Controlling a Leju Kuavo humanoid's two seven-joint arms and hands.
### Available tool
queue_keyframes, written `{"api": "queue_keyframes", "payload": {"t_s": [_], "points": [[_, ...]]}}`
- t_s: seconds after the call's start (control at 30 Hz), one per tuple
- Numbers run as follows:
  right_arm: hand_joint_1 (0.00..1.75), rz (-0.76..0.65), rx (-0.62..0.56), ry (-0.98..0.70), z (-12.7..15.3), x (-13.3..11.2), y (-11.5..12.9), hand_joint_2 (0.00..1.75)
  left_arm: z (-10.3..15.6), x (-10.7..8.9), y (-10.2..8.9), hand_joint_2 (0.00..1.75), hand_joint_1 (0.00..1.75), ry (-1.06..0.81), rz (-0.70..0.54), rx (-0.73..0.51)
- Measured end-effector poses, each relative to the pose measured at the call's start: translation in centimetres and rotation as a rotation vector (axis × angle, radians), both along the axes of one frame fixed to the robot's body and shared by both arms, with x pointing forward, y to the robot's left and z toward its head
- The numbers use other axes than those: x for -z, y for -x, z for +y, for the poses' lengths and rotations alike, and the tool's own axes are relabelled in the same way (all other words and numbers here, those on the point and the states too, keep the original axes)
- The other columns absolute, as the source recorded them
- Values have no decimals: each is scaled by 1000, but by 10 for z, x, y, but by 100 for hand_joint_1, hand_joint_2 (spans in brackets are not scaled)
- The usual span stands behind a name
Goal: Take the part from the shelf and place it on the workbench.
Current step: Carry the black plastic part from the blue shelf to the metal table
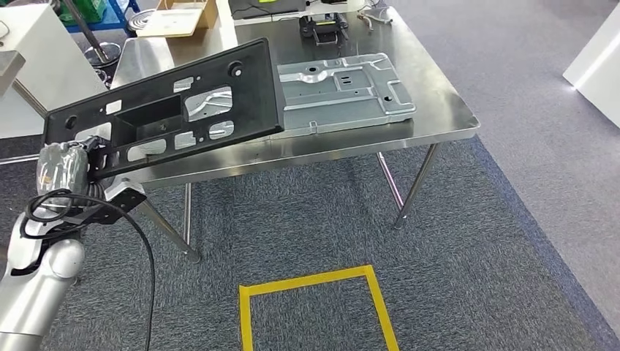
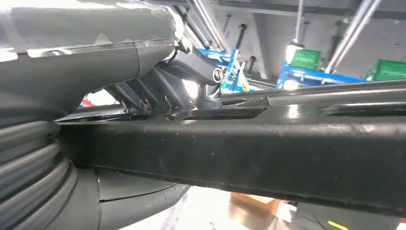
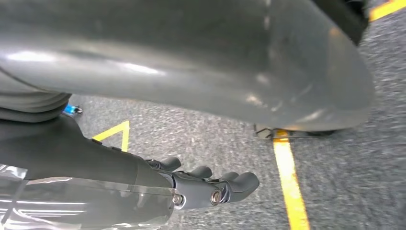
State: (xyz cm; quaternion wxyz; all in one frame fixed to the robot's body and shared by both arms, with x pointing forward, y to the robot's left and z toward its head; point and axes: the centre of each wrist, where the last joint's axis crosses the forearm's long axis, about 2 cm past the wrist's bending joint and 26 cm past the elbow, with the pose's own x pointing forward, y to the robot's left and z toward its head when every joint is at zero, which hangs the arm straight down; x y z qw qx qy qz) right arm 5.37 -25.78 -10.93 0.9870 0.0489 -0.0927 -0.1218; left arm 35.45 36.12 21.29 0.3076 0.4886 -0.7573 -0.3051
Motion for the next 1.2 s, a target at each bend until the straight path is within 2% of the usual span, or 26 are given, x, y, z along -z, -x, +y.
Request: {"api": "queue_keyframes", "payload": {"t_s": [1.2], "points": [[0, 3, 55, -11, 0, 1, 4, 0, -9, 5, -19, 175, 175, -57, 138, 51]]}}
